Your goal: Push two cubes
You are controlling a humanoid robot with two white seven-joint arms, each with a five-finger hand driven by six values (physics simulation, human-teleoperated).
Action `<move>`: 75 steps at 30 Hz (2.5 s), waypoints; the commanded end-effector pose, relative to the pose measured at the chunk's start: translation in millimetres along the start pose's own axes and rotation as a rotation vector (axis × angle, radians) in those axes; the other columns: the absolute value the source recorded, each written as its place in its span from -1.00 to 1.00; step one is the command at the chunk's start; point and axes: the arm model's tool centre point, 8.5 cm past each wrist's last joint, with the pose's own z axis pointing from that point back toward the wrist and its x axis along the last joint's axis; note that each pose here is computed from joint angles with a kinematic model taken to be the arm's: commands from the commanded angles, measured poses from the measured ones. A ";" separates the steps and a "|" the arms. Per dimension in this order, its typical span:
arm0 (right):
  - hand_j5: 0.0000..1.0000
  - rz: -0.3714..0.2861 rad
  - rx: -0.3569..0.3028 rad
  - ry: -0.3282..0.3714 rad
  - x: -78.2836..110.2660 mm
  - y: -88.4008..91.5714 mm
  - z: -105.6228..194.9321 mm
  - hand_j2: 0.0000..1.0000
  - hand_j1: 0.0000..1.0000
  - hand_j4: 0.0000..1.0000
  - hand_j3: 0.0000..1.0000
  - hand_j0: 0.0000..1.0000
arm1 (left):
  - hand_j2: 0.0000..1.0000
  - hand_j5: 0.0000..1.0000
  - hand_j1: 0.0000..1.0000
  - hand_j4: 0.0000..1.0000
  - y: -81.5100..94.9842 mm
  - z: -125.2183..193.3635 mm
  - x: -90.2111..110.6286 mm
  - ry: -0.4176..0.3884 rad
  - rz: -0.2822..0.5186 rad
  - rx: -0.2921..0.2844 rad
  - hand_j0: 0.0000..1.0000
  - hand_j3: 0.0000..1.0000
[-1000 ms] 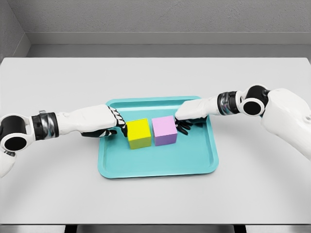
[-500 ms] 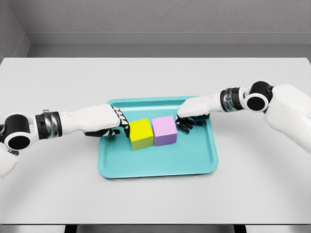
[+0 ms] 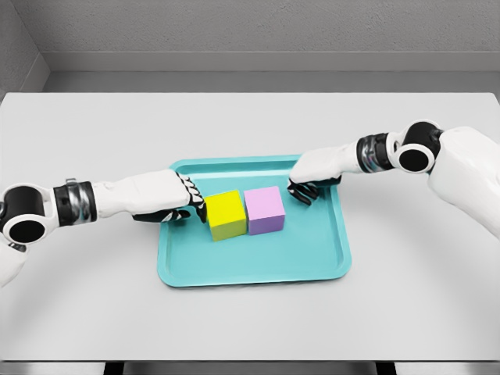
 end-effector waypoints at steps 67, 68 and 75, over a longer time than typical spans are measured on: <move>-0.67 0.220 0.072 0.036 13.4 -13.6 50.5 -0.67 -0.67 -0.67 -0.67 -0.67 | 0.04 0.04 0.04 0.04 -1.0 -19.2 -12.1 0.005 0.033 -0.005 0.04 0.04; -0.67 0.222 0.072 0.037 13.3 -14.3 50.9 -0.67 -0.67 -0.67 -0.67 -0.67 | 0.04 0.04 0.04 0.04 -0.3 -19.2 -12.3 0.005 0.032 -0.005 0.04 0.04; -0.64 0.229 0.061 0.048 11.4 -21.1 54.9 -0.64 -0.64 -0.64 -0.64 -0.64 | 0.04 0.04 0.04 0.04 -1.0 -16.2 -13.4 0.010 0.031 -0.010 0.04 0.04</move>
